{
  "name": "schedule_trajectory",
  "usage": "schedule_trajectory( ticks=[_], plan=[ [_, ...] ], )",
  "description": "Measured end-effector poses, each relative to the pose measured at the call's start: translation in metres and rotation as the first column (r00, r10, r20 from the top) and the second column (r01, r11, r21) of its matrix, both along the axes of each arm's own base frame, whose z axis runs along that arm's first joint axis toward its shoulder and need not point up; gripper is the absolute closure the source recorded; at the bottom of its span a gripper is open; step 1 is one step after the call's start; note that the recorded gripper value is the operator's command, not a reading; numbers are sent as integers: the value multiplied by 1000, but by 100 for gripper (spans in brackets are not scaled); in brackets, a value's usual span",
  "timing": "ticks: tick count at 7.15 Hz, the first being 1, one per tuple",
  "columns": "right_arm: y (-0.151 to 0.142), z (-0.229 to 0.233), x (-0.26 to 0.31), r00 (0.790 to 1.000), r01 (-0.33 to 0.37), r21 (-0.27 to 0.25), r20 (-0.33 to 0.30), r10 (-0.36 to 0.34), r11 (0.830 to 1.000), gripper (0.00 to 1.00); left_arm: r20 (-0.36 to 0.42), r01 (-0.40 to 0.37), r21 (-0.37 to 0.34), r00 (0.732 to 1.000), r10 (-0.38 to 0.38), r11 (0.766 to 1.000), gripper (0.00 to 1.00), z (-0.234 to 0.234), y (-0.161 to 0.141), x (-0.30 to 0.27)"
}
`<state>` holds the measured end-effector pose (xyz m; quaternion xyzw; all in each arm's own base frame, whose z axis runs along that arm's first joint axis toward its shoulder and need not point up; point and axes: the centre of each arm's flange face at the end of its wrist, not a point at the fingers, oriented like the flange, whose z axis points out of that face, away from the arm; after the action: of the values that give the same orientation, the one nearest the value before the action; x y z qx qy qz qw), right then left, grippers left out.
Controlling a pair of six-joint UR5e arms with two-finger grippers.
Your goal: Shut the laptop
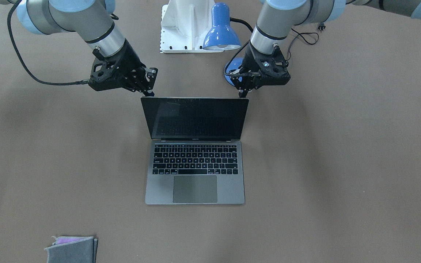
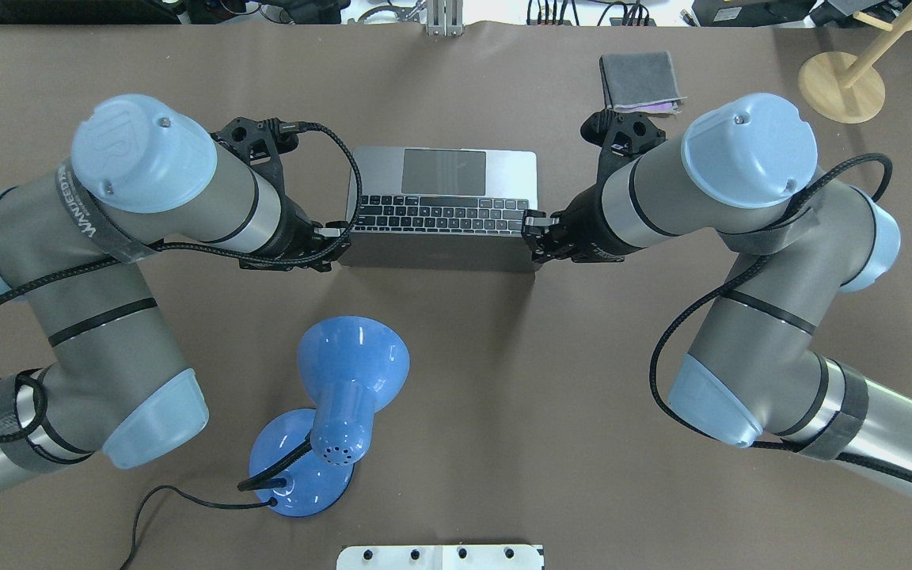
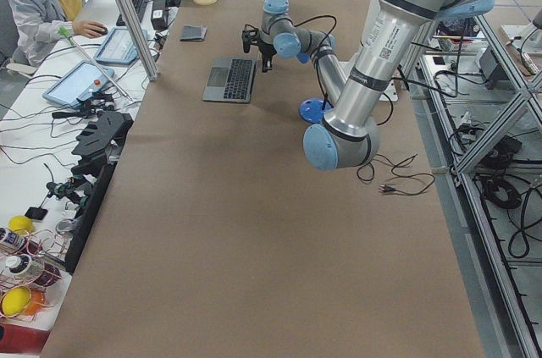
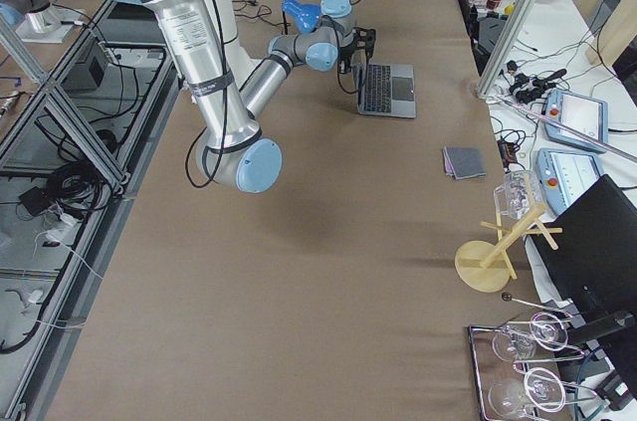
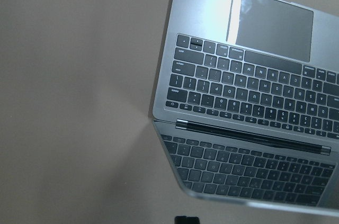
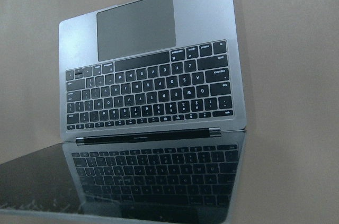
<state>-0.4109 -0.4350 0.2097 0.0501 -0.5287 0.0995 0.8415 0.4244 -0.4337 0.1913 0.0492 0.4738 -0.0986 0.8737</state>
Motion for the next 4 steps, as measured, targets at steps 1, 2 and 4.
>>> schedule_trajectory(
  ticks=[1, 2, 4],
  plan=[
    [-4, -1, -1, 1000, -17, 4, -3, 17, 1000, 100, -3, 12, 14, 1000, -12, 1000, 100, 0, -5, 4],
    [-7, -6, -2, 999, -33, 8, -2, 33, 999, 100, -7, 26, 27, 1000, -26, 999, 100, 0, -11, 7],
    [-15, -9, -1, 997, -74, 11, -8, 74, 997, 100, -13, 48, 51, 999, -47, 998, 100, -4, -29, 7]
  ],
)
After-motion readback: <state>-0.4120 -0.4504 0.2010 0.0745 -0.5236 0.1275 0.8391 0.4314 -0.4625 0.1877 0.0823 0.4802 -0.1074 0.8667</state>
